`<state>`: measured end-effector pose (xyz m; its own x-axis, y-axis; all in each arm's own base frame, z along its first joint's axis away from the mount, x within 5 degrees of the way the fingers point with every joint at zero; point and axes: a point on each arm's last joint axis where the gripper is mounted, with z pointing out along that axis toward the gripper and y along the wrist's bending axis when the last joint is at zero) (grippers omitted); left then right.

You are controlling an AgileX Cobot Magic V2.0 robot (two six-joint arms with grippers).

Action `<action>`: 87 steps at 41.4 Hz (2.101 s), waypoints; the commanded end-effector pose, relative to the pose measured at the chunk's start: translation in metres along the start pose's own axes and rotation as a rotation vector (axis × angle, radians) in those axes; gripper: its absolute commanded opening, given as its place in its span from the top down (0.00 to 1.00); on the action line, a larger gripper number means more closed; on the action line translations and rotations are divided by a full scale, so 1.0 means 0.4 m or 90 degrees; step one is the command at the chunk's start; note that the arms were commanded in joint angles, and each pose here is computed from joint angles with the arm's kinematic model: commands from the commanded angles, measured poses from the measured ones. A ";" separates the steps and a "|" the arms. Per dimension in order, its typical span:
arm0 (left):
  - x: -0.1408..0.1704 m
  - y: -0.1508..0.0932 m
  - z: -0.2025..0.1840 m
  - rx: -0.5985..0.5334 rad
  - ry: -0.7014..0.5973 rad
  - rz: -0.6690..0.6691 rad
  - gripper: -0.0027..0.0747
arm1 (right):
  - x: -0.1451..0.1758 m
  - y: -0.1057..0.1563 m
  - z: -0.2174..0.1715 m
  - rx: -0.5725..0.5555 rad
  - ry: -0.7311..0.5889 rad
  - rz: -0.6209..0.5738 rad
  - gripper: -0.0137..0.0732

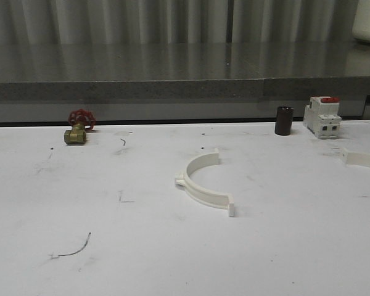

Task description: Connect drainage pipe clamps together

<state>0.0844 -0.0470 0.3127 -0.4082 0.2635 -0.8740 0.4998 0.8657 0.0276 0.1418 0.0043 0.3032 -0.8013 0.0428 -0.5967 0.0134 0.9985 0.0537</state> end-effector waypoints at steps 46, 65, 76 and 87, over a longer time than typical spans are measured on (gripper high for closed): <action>-0.037 0.000 -0.011 0.002 -0.070 -0.008 0.63 | -0.359 -0.123 0.481 0.041 0.187 -0.025 0.35; -0.037 0.000 -0.011 0.002 -0.070 -0.008 0.63 | -0.324 -0.129 0.568 0.032 0.252 -0.017 0.44; -0.037 0.000 -0.011 0.002 -0.070 -0.008 0.63 | -0.321 -0.129 0.566 0.031 0.261 -0.017 0.63; -0.037 0.000 -0.011 0.002 -0.070 -0.008 0.63 | -0.332 -0.101 0.536 0.007 0.253 -0.004 0.63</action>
<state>0.0845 -0.0475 0.3126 -0.4068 0.2585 -0.8762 0.5015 0.8649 0.0224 0.3750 -0.0387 0.1720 -0.9902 0.0314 -0.1363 0.0271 0.9991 0.0333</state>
